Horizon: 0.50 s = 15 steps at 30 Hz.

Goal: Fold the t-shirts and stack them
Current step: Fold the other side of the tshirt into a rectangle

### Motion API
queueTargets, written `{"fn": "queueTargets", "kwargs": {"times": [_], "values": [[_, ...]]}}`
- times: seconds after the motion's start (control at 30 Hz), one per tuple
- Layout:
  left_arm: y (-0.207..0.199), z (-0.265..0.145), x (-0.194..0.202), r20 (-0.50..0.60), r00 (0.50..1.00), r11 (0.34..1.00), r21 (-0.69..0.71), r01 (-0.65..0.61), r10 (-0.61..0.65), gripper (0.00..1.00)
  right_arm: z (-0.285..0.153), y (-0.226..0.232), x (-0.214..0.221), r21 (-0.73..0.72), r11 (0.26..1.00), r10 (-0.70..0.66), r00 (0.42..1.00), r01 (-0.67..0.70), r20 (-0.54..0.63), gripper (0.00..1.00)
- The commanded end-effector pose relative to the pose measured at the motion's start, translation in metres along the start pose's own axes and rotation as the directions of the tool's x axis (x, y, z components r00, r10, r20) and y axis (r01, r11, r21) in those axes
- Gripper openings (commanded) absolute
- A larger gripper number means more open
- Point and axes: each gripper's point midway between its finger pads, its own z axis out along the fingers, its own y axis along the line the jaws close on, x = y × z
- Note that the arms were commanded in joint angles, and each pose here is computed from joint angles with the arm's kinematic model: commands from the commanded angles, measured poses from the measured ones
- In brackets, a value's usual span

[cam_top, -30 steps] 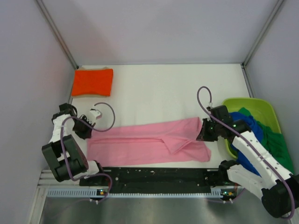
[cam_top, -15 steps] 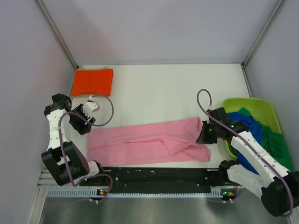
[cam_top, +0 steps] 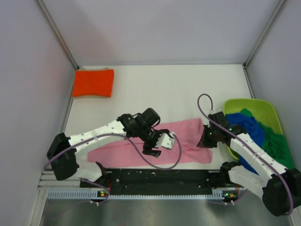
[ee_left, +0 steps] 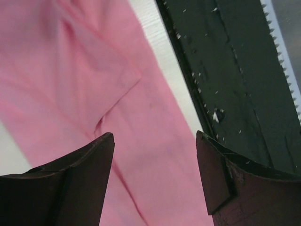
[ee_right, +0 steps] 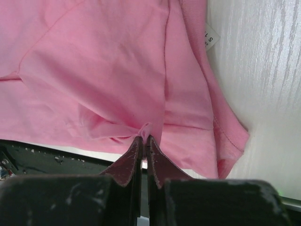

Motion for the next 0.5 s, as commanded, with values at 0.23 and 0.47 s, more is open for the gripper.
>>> {"fn": "queueTargets", "kwargs": {"times": [0.23, 0.47], "values": [[0.019, 0.107, -0.023, -0.041, 0.978, 0.977, -0.047, -0.206, 0.204, 0.66, 0.009, -0.001, 0.000, -0.011, 0.999, 0.037, 0.999, -0.037, 0.031, 0.00], [0.030, 0.125, 0.009, -0.154, 0.967, 0.976, -0.048, -0.212, 0.203, 0.50, 0.009, -0.001, -0.001, -0.014, 0.999, 0.038, 0.999, -0.038, 0.031, 0.00]]}}
